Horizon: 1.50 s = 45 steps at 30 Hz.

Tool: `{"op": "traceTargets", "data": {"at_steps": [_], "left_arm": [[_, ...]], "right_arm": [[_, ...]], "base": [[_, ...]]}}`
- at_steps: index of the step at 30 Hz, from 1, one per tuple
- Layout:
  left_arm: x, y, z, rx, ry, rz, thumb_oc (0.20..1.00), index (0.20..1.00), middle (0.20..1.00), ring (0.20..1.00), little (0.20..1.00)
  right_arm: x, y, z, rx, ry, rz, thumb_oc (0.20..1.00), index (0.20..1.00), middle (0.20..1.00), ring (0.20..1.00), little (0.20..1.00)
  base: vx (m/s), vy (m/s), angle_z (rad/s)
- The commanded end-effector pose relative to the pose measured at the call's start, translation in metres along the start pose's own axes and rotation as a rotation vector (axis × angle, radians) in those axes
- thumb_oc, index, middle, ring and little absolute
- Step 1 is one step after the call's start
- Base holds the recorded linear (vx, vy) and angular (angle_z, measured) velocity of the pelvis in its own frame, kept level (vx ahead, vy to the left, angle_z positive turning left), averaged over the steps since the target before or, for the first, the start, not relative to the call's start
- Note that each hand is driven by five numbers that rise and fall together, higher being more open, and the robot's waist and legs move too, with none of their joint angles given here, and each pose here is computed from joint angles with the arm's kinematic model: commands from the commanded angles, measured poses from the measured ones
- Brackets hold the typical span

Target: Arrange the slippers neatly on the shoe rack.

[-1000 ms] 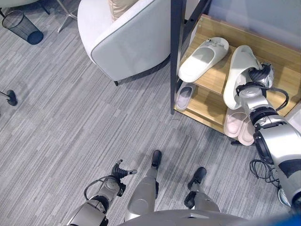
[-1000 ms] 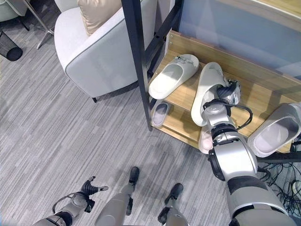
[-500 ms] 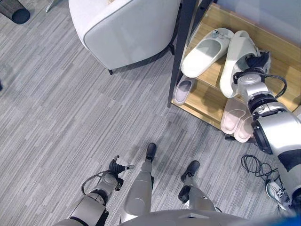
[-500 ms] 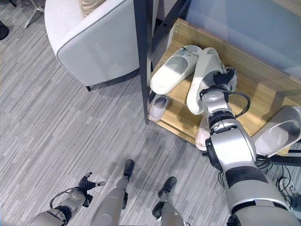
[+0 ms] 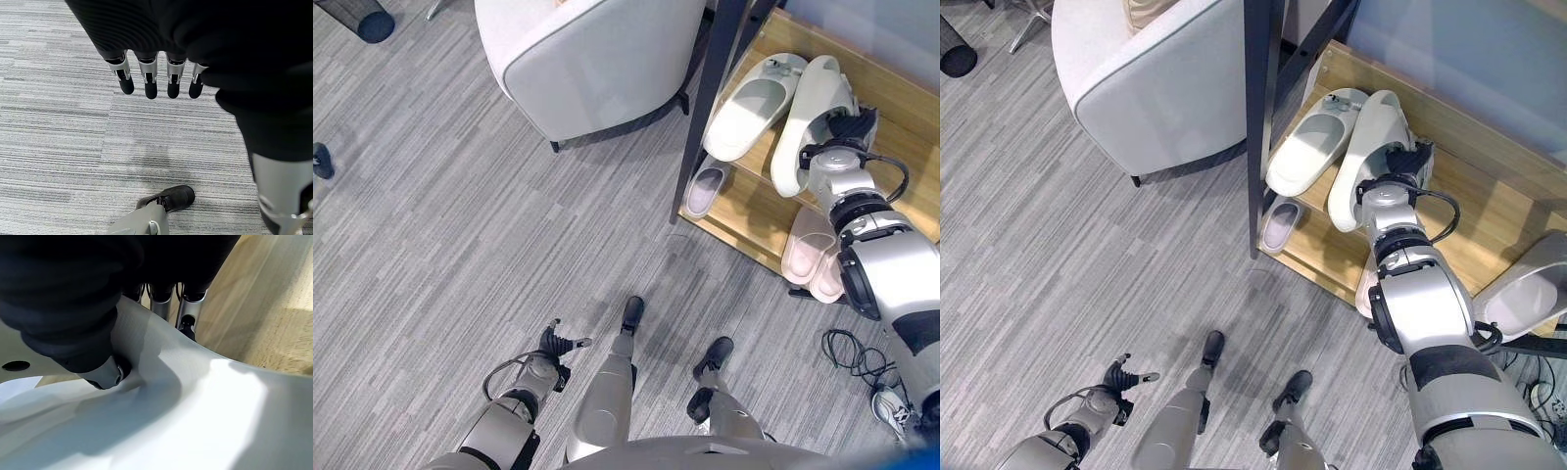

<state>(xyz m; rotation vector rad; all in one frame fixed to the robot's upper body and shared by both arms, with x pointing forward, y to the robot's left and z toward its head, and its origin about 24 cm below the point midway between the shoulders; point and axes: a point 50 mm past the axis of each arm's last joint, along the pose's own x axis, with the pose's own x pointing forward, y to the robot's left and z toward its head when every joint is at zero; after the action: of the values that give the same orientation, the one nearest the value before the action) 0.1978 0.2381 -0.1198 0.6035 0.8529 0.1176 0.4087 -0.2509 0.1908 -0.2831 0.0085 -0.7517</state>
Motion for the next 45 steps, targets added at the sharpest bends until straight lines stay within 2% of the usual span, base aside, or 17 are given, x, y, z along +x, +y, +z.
{"op": "traceTargets", "data": {"at_steps": [1, 8, 9, 10, 14, 15, 17, 28, 32, 34, 45], "left_arm": [[0.004, 0.014, 0.001, -0.007, 0.035, 0.059, 1.000, 1.000, 1.000, 1.000, 1.000], [0.005, 0.016, 0.003, -0.033, 0.036, 0.069, 1.000, 1.000, 1.000, 1.000, 1.000], [0.004, 0.014, 0.002, -0.032, 0.038, 0.066, 1.000, 1.000, 1.000, 1.000, 1.000], [0.004, 0.013, 0.002, -0.032, 0.040, 0.064, 1.000, 1.000, 1.000, 1.000, 1.000], [0.003, 0.010, 0.000, -0.028, 0.047, 0.061, 1.000, 1.000, 1.000, 1.000, 1.000], [0.003, 0.010, -0.002, -0.033, 0.057, 0.065, 1.000, 1.000, 1.000, 1.000, 1.000], [0.003, 0.011, -0.004, -0.044, 0.068, 0.070, 1.000, 1.000, 1.000, 1.000, 1.000], [0.001, 0.011, -0.010, -0.053, 0.092, 0.072, 1.000, 1.000, 1.000, 1.000, 1.000], [-0.001, 0.013, -0.019, -0.047, 0.114, 0.070, 1.000, 1.000, 1.000, 1.000, 1.000], [0.000, 0.013, -0.017, -0.050, 0.110, 0.068, 1.000, 1.000, 1.000, 1.000, 1.000], [-0.001, 0.011, -0.019, -0.108, 0.138, 0.084, 1.000, 1.000, 1.000, 1.000, 1.000]], "right_arm": [[0.005, -0.012, 0.005, -0.051, -0.066, -0.060, 0.200, 0.200, 0.200, 0.200, 0.200], [0.009, -0.019, -0.001, -0.129, -0.075, -0.072, 0.200, 0.200, 0.200, 0.200, 0.200], [0.008, -0.018, -0.003, -0.124, -0.061, -0.064, 0.272, 0.272, 0.272, 0.272, 0.272], [0.008, -0.017, -0.002, -0.070, -0.036, -0.057, 1.000, 1.000, 1.000, 1.000, 1.000], [0.008, -0.015, 0.007, 0.111, 0.001, -0.059, 1.000, 1.000, 1.000, 1.000, 1.000], [0.005, -0.009, 0.020, 0.227, -0.007, -0.045, 1.000, 1.000, 1.000, 1.000, 1.000], [0.004, -0.007, 0.024, 0.258, -0.010, -0.038, 1.000, 1.000, 1.000, 1.000, 1.000], [-0.001, 0.002, 0.016, 0.215, -0.009, -0.003, 1.000, 1.000, 1.000, 1.000, 1.000], [0.003, -0.006, 0.006, 0.000, -0.060, -0.009, 1.000, 1.000, 1.000, 1.000, 1.000], [0.005, -0.010, -0.002, -0.039, -0.055, -0.018, 1.000, 1.000, 1.000, 1.000, 1.000], [-0.016, -0.001, -0.030, 0.141, -0.076, 0.007, 1.000, 1.000, 1.000, 1.000, 1.000]], "base": [[-0.09, 0.076, -0.01], [-0.01, 0.004, -0.07], [0.00, 0.000, 0.00], [0.00, 0.000, 0.00], [0.00, 0.000, 0.00], [0.00, 0.000, 0.00], [0.00, 0.000, 0.00], [0.00, 0.000, 0.00], [0.00, 0.000, 0.00], [0.00, 0.000, 0.00], [0.00, 0.009, -0.06]]}}
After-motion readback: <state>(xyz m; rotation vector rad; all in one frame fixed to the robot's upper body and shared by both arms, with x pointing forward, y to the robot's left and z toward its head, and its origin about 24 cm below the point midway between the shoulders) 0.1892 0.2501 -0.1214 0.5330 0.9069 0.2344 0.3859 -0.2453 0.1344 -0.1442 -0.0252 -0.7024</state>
